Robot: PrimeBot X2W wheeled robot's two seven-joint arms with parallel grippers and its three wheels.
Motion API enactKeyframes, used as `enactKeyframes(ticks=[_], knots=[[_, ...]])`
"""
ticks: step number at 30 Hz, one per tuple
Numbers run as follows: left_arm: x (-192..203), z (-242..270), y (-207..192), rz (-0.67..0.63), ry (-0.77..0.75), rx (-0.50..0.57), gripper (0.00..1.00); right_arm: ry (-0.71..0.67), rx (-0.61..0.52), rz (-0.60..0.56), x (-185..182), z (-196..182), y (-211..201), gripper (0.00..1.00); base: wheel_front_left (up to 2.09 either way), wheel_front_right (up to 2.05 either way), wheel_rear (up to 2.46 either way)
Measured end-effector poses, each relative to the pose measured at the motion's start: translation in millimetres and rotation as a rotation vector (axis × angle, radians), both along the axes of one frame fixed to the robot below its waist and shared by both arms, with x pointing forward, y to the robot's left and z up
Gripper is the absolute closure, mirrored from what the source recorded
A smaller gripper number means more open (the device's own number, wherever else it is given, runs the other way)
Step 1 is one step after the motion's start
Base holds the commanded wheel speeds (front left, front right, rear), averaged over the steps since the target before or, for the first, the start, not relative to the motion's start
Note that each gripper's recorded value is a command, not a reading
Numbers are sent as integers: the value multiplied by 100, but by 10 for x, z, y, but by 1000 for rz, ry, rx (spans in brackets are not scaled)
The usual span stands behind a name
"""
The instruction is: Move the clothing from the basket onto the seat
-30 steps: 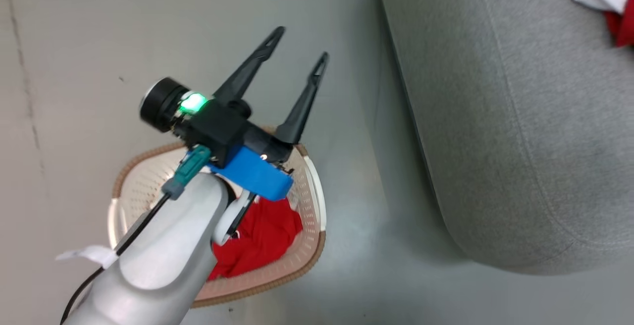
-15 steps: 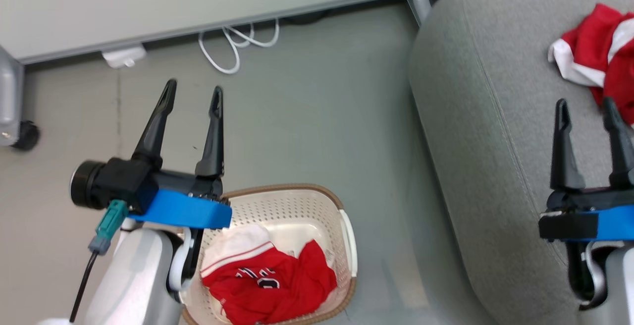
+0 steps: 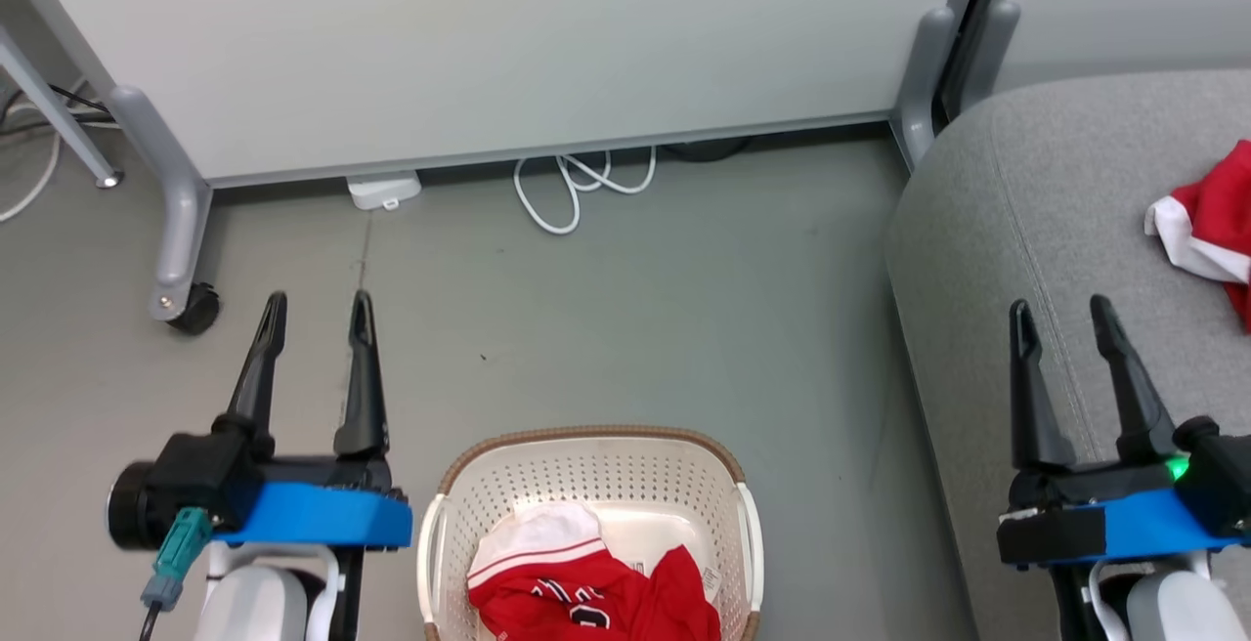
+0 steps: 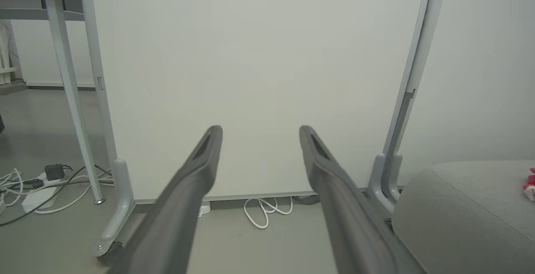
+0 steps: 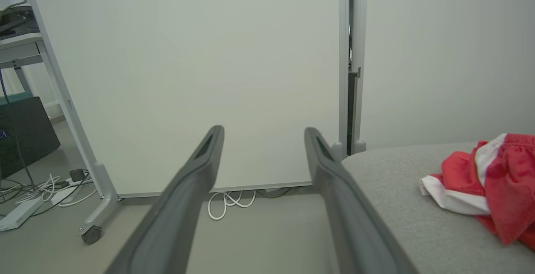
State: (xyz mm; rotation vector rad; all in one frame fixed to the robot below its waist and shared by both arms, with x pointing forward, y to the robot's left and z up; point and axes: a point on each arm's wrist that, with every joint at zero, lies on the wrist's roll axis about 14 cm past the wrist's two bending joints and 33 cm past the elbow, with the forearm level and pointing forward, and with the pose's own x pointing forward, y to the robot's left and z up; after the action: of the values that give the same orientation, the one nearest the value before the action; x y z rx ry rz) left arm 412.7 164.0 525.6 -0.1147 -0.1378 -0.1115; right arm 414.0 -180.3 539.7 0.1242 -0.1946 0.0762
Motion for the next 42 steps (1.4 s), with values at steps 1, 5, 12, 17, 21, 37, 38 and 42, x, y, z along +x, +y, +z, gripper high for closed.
enactKeyframes(ticks=[1,5,12,17,21,37,38,42], knots=[[-38,-17,37,11,6,-2,0,0,4,5,-18,2,25,0,0,0,0],[-167,-63,151,46,21,-3,0,8,12,24,-102,-20,109,0,0,0,0],[-320,-124,220,70,38,-1,0,18,4,47,-210,-44,200,0,0,0,0],[-369,-166,231,71,51,2,0,36,-5,53,-254,-102,221,0,0,0,0],[-386,-182,227,71,56,4,0,42,3,53,-267,-121,221,0,0,0,0],[-415,-192,207,66,59,6,0,42,2,65,-281,-119,261,0,0,0,0],[-412,-201,188,60,62,6,0,43,2,65,-280,-122,263,0,0,0,0],[-354,-309,12,3,99,1,0,49,3,61,-253,-143,251,0,0,0,0]])
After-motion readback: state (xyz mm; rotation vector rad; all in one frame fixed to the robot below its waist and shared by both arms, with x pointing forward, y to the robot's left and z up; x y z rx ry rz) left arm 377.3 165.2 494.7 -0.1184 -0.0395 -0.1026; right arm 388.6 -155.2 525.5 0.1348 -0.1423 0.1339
